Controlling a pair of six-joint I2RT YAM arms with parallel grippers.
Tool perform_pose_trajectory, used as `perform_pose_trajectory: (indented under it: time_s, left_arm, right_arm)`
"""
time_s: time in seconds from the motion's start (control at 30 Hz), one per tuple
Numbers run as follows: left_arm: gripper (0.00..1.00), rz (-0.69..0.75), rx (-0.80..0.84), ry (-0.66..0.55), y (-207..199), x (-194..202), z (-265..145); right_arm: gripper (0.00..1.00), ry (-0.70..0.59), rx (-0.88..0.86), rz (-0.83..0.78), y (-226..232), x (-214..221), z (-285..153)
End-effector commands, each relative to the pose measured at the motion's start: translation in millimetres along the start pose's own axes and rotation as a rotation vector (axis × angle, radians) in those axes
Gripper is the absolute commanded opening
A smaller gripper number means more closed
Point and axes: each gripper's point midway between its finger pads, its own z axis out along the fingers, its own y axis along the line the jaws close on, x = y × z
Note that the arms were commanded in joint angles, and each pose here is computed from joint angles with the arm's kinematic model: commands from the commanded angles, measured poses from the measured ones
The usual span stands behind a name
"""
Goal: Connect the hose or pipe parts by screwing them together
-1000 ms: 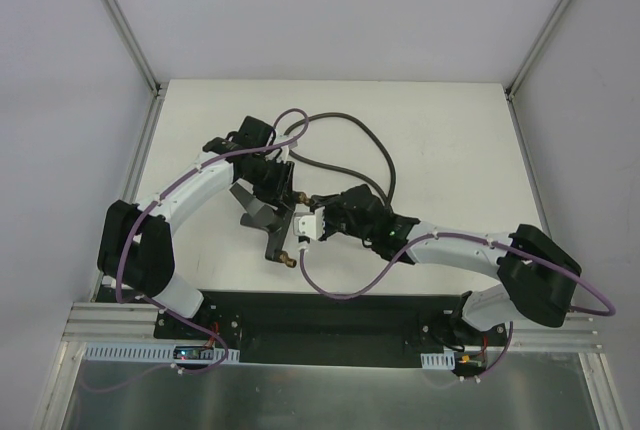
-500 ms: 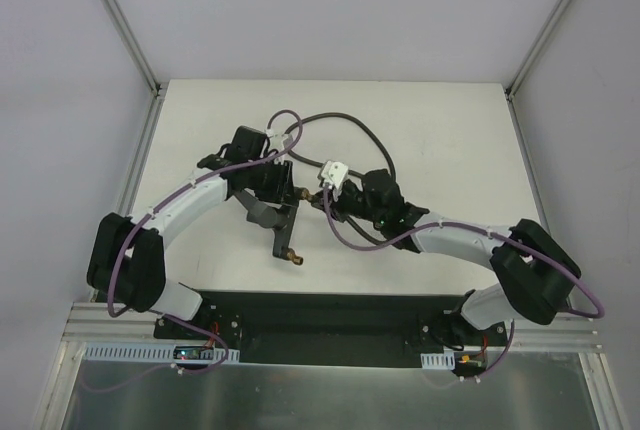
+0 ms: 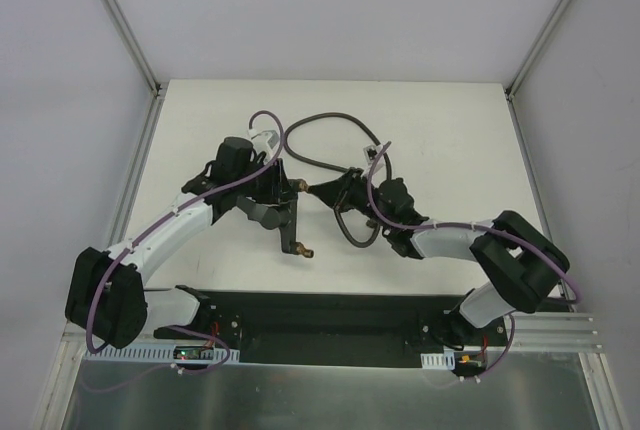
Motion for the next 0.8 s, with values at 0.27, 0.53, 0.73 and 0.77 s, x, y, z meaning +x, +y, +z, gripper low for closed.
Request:
perform_pose_trajectory:
  time_s: [0.27,0.53,0.73,0.77]
  left_arm:
    - [0.0,0.055,0.143,-0.065,-48,-45,-19]
    - [0.0,-0.002,0.023,0.165,-22,-19,-9]
    - [0.0,-0.041,0.028,0.245,-20,-11,-5]
    - [0.0,-0.046,0.028,0.255,-21,-11,-6]
  right_arm:
    - [0.73,-0.148,0.002,-0.253,4,-59,-41]
    - [0.76,-0.073,-0.216,-1.233,57,-65,-66]
    - [0.77,0.186,-0.33,-1.727,54,-14,-62]
    - [0.77,0.214,-0.305,-1.768,53,-16,-59]
